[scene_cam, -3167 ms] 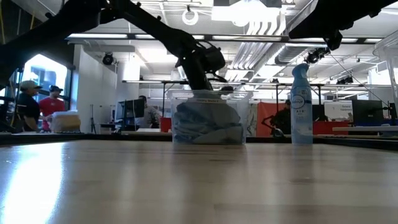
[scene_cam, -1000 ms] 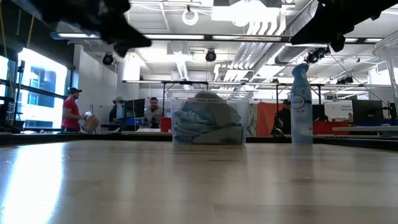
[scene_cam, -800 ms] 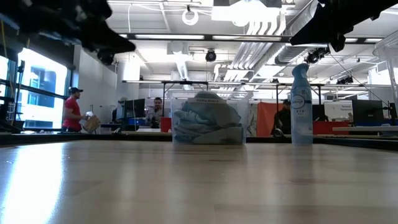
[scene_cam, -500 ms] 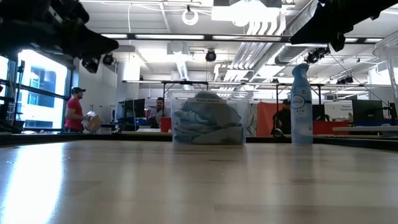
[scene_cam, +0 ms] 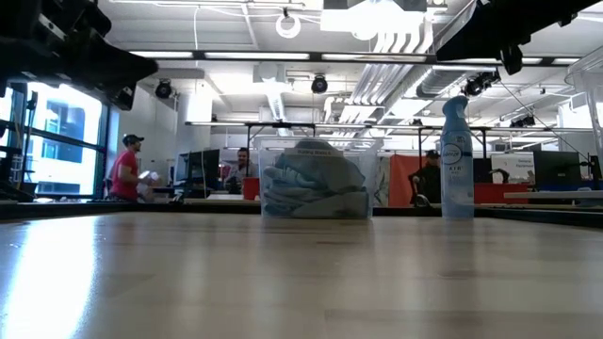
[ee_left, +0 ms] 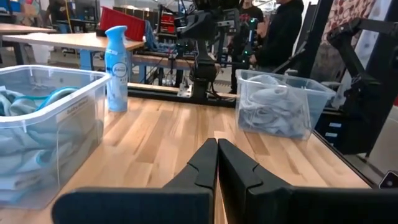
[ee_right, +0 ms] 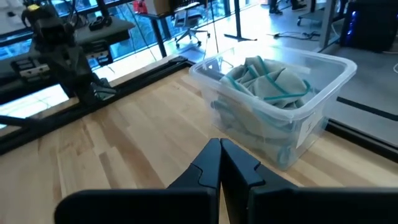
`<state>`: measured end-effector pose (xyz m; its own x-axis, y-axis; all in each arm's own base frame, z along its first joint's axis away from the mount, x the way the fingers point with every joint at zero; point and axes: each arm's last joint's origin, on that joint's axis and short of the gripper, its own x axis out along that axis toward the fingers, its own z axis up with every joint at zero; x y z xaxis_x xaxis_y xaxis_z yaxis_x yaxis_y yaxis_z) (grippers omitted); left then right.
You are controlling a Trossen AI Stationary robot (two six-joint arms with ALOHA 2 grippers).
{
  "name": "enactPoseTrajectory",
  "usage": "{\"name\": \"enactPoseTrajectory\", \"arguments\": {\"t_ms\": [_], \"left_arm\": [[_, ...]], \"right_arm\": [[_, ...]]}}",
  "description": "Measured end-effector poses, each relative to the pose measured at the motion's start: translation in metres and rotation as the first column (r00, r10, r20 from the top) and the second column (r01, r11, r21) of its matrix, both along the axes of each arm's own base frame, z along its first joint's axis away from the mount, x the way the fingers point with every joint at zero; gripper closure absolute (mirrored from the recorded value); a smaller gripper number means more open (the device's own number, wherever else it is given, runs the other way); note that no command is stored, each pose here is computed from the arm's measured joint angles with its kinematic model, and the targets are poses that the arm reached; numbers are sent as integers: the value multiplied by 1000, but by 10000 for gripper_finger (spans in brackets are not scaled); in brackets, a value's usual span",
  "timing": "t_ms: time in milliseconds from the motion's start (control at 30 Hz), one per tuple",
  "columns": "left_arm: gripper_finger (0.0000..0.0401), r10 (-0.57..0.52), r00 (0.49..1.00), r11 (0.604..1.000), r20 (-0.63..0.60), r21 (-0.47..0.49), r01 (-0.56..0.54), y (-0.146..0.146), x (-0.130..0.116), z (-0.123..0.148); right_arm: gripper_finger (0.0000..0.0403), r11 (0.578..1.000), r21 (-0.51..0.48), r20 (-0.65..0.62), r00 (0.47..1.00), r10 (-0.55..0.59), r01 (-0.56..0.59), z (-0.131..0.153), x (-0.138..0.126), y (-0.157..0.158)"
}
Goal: Sort microfiber towel by color & place in baskets
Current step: Return to Home Position
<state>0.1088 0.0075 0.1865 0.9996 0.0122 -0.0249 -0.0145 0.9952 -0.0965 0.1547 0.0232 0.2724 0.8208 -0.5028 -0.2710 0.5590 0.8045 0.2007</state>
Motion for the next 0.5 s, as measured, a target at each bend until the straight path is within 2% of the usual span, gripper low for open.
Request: {"name": "enactPoseTrajectory", "arguments": {"t_ms": [500], "left_arm": [[401, -11, 999, 998, 51, 56, 8, -2, -16, 2]], "right_arm": [[402, 999, 10, 21, 999, -45, 45, 0, 0, -1]]}}
